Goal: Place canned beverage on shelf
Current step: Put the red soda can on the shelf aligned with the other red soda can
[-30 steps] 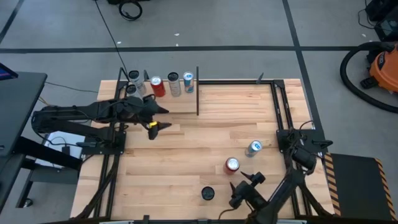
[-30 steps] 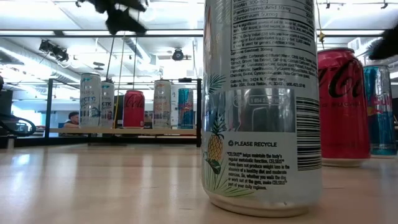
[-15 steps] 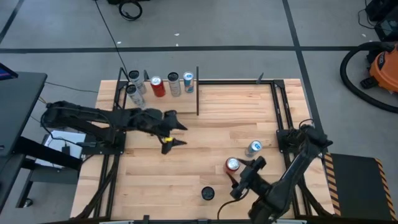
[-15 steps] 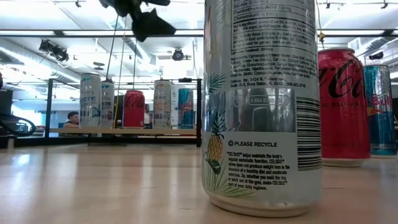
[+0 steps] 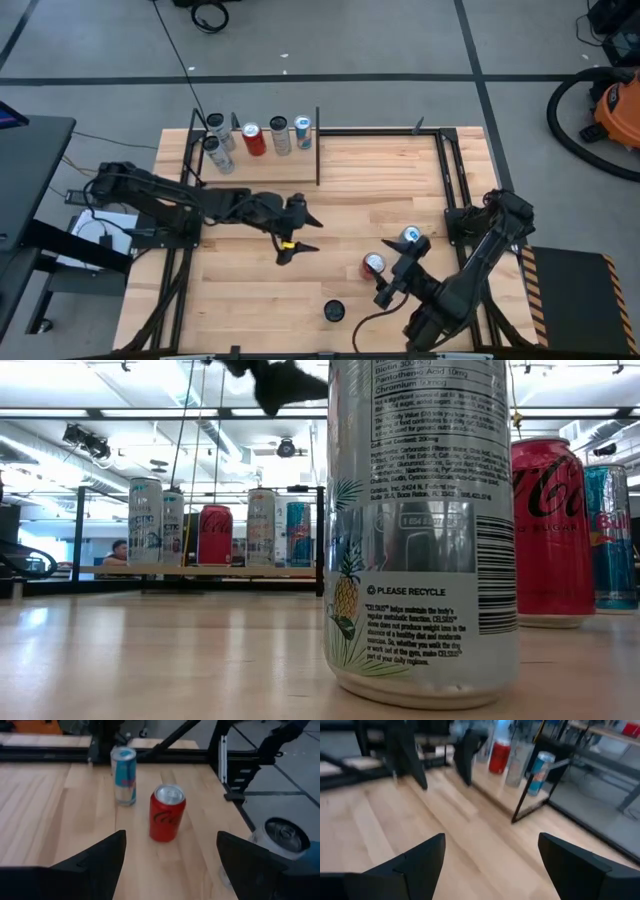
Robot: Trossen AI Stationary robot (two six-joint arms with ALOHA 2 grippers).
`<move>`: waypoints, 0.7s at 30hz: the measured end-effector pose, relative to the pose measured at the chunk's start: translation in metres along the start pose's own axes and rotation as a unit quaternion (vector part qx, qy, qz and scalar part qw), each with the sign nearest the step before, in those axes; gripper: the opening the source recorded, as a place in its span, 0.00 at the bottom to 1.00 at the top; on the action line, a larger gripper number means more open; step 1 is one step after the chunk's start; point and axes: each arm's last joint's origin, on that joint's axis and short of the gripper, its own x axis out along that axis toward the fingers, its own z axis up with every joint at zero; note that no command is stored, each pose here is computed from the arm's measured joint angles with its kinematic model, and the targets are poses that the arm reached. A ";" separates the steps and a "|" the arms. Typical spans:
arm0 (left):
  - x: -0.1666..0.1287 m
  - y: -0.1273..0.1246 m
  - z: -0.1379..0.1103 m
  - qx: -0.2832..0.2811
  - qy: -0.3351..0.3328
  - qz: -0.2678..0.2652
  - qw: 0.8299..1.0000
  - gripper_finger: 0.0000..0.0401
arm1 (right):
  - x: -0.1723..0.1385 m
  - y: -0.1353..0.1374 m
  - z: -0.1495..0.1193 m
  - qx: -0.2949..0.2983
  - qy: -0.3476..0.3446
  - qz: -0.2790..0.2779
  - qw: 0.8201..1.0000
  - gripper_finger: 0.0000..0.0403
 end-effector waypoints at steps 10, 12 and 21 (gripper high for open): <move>0.040 -0.002 0.021 0.039 0.024 -0.001 0.999 0.78 | 0.002 -0.001 0.003 -0.008 -0.016 -0.002 1.000 0.81; 0.048 -0.002 0.022 0.054 0.028 -0.001 0.998 0.78 | 0.003 -0.001 0.004 -0.008 -0.016 -0.004 1.000 0.81; 0.097 0.002 0.015 0.057 0.050 0.002 0.997 0.78 | 0.001 -0.002 0.008 -0.007 -0.052 -0.001 0.999 0.81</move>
